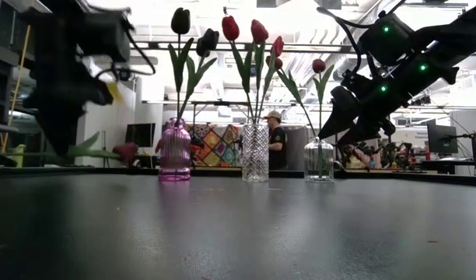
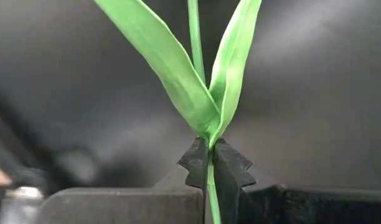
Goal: Sort flowers into vase by color
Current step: Put the red tulip into the right transparent vase
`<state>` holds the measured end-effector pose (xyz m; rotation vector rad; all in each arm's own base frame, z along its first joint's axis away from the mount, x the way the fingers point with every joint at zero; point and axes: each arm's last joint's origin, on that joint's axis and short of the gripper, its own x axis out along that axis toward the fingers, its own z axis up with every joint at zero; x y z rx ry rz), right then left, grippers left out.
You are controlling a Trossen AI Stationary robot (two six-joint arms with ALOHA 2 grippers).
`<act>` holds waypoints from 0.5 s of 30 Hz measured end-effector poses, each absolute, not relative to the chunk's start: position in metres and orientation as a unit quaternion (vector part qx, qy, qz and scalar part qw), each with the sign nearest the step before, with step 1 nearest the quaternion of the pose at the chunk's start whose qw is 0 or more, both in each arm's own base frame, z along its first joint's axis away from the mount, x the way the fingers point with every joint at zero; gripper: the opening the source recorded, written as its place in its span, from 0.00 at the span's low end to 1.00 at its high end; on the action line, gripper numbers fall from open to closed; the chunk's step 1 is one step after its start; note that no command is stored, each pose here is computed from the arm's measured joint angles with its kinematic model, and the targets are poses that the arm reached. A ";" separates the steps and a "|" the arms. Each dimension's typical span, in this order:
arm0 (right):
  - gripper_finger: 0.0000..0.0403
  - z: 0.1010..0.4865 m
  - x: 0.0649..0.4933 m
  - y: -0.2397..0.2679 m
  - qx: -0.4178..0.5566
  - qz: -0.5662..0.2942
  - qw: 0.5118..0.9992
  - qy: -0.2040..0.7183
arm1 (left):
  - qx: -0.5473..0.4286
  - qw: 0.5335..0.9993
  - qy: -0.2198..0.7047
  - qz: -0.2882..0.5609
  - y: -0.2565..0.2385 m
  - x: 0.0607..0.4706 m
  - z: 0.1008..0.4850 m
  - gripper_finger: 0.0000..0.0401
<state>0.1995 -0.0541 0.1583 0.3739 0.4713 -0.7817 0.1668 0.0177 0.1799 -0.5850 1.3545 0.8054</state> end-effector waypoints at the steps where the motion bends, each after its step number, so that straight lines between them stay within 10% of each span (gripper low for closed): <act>1: 0.82 0.158 0.199 -0.054 0.180 -0.375 0.881 0.226 | -0.262 0.677 0.600 0.336 0.010 0.167 0.182 0.00; 9: 0.82 0.158 0.199 -0.054 0.181 -0.374 0.881 0.228 | -0.285 0.754 0.581 0.114 -0.066 0.175 0.193 0.00; 15: 0.82 0.162 0.202 -0.054 0.185 -0.370 0.887 0.207 | -0.204 0.897 0.371 -0.129 -0.125 0.212 0.212 0.00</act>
